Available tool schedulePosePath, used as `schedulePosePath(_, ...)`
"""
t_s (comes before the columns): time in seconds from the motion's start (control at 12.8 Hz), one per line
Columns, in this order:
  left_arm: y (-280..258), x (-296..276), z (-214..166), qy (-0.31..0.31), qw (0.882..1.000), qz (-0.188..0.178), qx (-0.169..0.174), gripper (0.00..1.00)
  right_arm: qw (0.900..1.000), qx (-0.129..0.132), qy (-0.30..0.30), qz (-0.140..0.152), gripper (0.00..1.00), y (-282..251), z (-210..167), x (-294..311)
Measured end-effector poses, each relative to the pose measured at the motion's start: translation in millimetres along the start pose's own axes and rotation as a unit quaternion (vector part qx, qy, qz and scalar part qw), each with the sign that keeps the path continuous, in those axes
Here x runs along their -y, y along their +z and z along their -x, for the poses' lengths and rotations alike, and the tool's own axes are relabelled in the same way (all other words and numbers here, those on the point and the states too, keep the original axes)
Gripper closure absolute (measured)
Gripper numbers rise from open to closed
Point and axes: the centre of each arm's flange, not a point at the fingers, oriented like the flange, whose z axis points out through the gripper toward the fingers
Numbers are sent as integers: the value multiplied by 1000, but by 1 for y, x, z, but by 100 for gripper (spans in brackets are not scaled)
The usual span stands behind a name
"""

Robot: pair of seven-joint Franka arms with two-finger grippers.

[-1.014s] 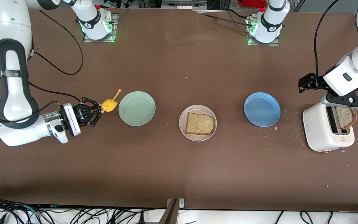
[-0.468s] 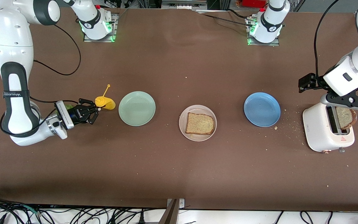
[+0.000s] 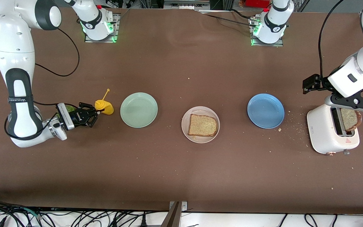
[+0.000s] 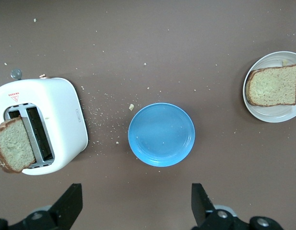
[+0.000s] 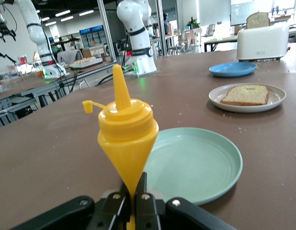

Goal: Make sandwich in beige plate with both arms
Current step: 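Set the yellow bottle down on the table and open the right gripper, then move the right gripper over the lettuce leaf and grasp it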

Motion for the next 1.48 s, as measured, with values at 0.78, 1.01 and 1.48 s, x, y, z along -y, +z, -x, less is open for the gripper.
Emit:
schedulePosePath(0.78,0,0,0,0,1000,0,0,0,1000,7,-28,6,88,8,26,-3)
schedulePosePath(1.01,0,0,0,0,1000,0,0,0,1000,18,0,12,54,-1,21,-5)
schedulePosePath(1.48,0,0,0,0,1000,0,0,0,962,228,136,60,0,-98,-63,10)
